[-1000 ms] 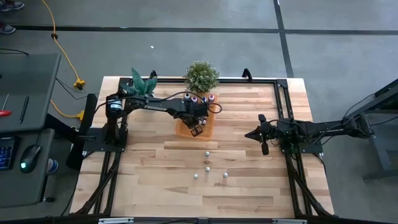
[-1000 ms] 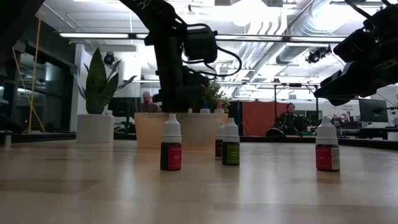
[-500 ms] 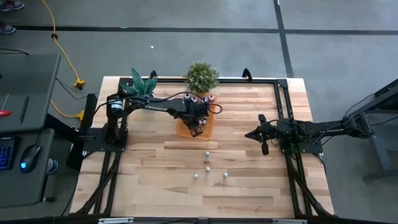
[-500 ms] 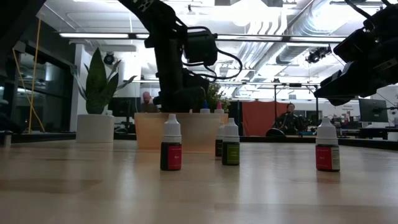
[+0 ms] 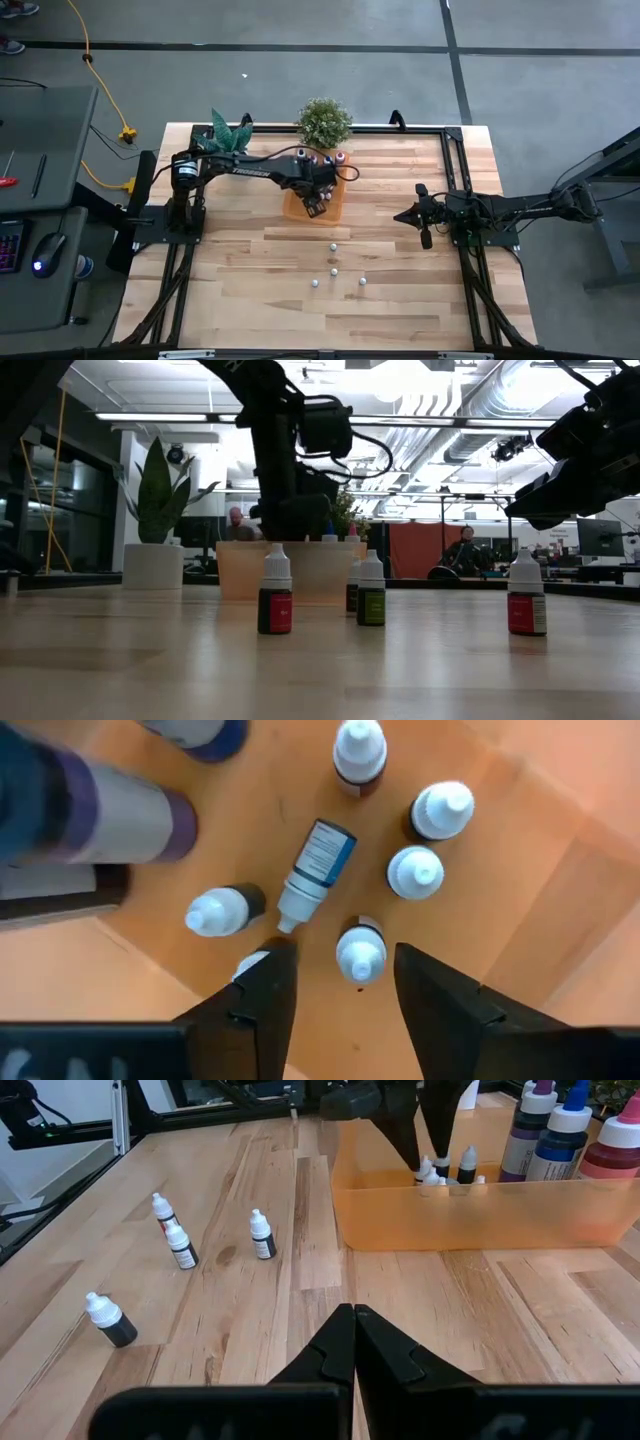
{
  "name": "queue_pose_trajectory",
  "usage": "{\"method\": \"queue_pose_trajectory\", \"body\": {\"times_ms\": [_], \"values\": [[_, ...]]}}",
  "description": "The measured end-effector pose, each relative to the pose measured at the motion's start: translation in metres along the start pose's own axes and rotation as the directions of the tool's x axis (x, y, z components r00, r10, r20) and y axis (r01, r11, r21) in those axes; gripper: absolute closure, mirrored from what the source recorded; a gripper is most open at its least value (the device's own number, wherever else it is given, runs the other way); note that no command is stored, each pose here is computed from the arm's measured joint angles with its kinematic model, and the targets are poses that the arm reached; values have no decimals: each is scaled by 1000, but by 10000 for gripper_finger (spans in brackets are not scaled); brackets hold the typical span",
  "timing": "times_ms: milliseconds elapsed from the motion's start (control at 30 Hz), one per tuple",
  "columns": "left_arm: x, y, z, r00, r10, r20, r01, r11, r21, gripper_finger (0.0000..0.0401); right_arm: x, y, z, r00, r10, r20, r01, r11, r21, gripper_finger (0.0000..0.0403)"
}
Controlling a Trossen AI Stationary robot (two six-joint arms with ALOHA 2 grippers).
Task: Pick & Place food coloring
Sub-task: Put the left small red food coloring bottle into the orange bin
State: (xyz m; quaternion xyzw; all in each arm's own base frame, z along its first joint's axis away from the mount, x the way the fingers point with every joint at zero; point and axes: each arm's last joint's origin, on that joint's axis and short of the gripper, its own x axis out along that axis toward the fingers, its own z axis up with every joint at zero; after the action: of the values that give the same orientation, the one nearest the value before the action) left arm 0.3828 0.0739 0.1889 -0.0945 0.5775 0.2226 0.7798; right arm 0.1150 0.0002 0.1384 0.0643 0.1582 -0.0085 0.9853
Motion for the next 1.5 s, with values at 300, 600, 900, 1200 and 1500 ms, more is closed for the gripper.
{"method": "queue_pose_trajectory", "body": {"times_ms": [300,600,900,1200,1500], "values": [[-20,1,12,1000,11,12,-11,998,56,217,0,0,0,1000,0,0,0,1000,0,402],[-69,-4,32,992,52,112,-66,990,121,200,0,0,0,1000,0,0,0,1000,0,402],[-131,-23,15,973,-92,214,3,925,381,198,0,0,0,1000,1,0,-1,1000,0,402],[-188,-46,-22,885,-451,120,214,620,755,199,0,0,0,1000,0,0,0,1000,0,402],[-207,-77,-52,841,-541,12,256,417,872,199,0,0,0,1000,0,0,0,1000,0,402]]}}
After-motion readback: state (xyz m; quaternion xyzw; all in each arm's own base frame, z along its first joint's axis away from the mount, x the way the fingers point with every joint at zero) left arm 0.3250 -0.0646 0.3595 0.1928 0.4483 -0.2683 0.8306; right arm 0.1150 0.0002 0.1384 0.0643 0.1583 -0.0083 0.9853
